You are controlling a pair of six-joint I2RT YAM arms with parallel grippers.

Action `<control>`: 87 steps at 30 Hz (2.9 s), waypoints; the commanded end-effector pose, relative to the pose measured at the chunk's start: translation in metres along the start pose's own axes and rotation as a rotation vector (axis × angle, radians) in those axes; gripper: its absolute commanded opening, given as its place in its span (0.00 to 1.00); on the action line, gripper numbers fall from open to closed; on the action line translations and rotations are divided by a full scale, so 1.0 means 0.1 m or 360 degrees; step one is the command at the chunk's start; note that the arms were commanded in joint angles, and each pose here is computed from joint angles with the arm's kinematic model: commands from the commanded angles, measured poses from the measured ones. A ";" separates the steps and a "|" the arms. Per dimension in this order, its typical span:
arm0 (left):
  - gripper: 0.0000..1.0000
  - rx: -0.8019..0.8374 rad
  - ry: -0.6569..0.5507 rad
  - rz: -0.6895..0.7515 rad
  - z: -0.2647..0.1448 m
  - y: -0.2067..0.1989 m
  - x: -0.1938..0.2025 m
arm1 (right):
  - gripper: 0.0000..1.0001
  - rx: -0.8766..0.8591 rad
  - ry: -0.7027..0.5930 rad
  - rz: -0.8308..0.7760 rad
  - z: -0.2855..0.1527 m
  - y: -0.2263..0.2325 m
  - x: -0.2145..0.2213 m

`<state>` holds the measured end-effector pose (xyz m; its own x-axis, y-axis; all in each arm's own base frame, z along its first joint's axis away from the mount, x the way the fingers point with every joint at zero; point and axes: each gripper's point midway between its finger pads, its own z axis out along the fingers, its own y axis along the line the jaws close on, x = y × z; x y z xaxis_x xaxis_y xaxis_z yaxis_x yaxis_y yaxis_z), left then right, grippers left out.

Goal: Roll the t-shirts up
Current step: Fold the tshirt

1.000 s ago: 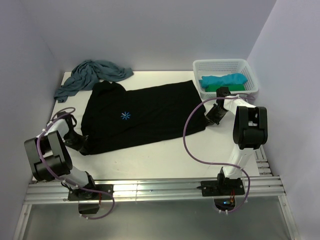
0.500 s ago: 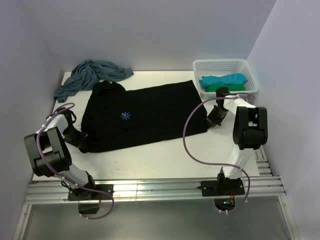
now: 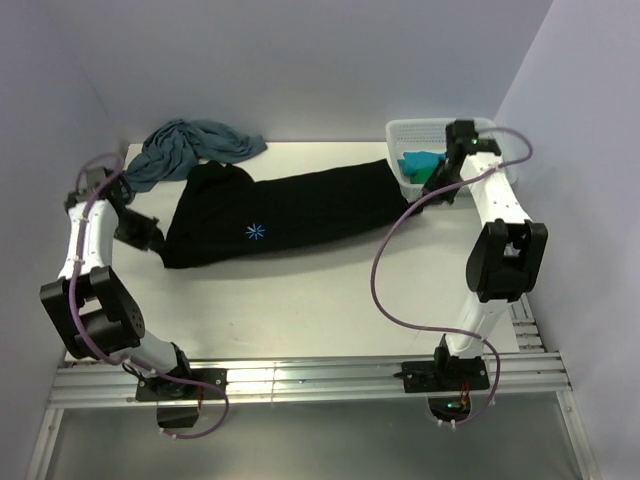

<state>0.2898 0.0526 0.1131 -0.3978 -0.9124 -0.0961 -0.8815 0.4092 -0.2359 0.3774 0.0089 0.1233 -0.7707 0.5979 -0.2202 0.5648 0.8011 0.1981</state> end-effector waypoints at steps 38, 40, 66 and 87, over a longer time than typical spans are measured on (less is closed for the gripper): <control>0.02 -0.0156 0.0263 0.0066 0.28 0.95 0.89 | 0.00 0.0276 0.0194 0.0033 0.48 -0.94 0.87; 0.03 -0.0177 0.0297 0.0067 0.32 1.03 0.98 | 0.00 0.0317 0.0198 0.0028 0.50 -1.01 0.90; 0.21 -0.0271 0.0164 0.0141 0.26 1.12 0.65 | 0.03 0.0450 0.0178 -0.0004 0.29 -1.41 1.20; 0.79 0.0454 -0.0299 0.0318 -0.10 -0.66 -0.69 | 0.61 0.0076 -0.0051 0.0061 -0.01 -0.63 0.44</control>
<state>0.3149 0.0905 0.1345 -0.4426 -0.8574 -0.2627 -0.7950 0.5107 -0.3275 0.2925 -0.0220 0.0949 -0.7421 0.6274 -0.2359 0.6192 0.7764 0.1169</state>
